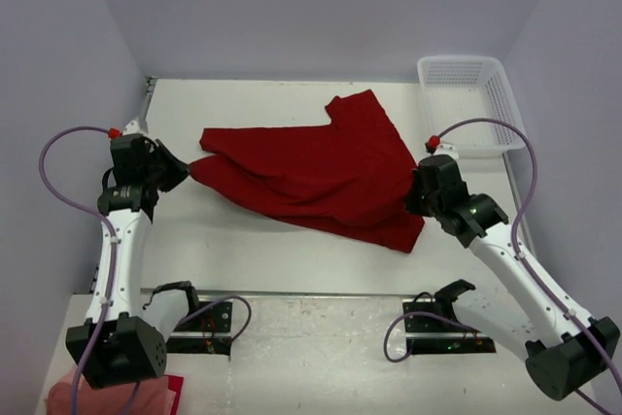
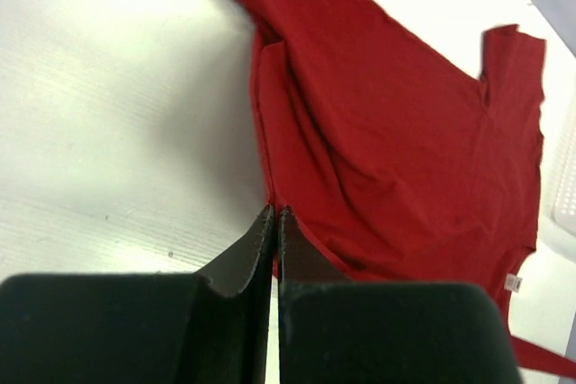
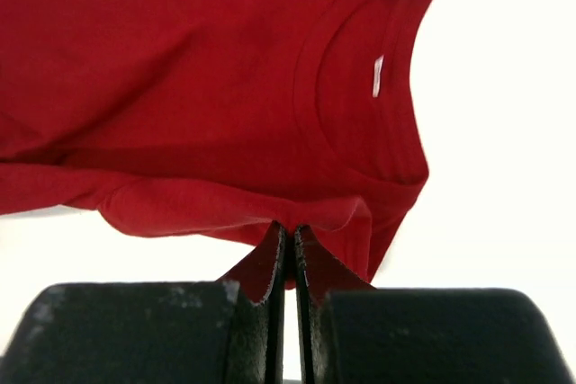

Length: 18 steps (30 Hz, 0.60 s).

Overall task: Fold and stack the t-shirts
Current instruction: Flatten out the tshirt

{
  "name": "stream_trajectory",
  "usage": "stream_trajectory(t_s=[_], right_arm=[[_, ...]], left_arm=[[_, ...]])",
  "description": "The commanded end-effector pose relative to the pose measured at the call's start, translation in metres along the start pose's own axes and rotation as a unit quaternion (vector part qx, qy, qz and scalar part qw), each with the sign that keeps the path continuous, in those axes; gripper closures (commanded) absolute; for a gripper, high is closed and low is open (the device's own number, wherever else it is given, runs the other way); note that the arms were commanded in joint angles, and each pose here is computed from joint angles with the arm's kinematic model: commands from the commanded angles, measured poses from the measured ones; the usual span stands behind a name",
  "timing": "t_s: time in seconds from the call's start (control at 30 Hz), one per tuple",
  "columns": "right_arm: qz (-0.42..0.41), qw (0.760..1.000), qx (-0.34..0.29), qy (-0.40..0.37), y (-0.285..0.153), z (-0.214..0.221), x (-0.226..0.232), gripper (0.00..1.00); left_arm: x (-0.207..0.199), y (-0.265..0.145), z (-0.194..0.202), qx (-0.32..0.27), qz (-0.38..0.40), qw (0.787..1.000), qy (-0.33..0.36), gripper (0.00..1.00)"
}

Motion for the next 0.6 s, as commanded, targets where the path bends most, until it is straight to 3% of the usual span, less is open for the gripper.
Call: stream_trajectory(t_s=[0.0,0.1,0.23,0.3,0.37,0.4,0.47,0.57], right_arm=[[-0.021,0.996,-0.088,-0.013,-0.016,-0.033,0.007,1.00],[-0.053,0.987,-0.150,-0.022,-0.036,-0.076,0.031,1.00],[-0.079,0.970,-0.220,-0.066,-0.039,-0.146,0.081,1.00],[-0.098,0.951,-0.281,-0.083,-0.067,-0.194,0.106,1.00],[-0.099,0.945,-0.293,-0.109,-0.067,-0.220,0.127,1.00],[-0.131,0.928,-0.334,-0.100,-0.107,-0.250,0.142,1.00],[-0.138,0.925,-0.332,-0.124,-0.124,-0.263,0.153,1.00],[-0.174,0.888,-0.407,-0.127,-0.220,-0.291,0.151,1.00]], left_arm=[[-0.016,-0.006,-0.010,-0.019,0.065,0.997,0.038,1.00],[-0.037,-0.001,-0.033,-0.041,0.106,0.992,0.056,1.00],[-0.085,-0.015,-0.107,-0.134,0.195,0.965,0.114,1.00],[-0.113,-0.030,-0.149,-0.198,0.244,0.937,0.151,1.00],[-0.129,-0.039,-0.174,-0.232,0.273,0.918,0.169,1.00],[-0.142,-0.059,-0.191,-0.259,0.293,0.904,0.173,1.00],[-0.161,-0.089,-0.205,-0.294,0.336,0.873,0.193,1.00],[-0.186,-0.156,-0.216,-0.346,0.386,0.823,0.232,1.00]])
Point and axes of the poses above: each gripper's point midway between its finger pads, its own y axis out along the fingers, its own x axis along the line the jaws close on, z = x × y, the point moved 5 cm from there along -y, back along the fingers, and after that the axes turned 9 degrees about y, right-handed, at the moved point
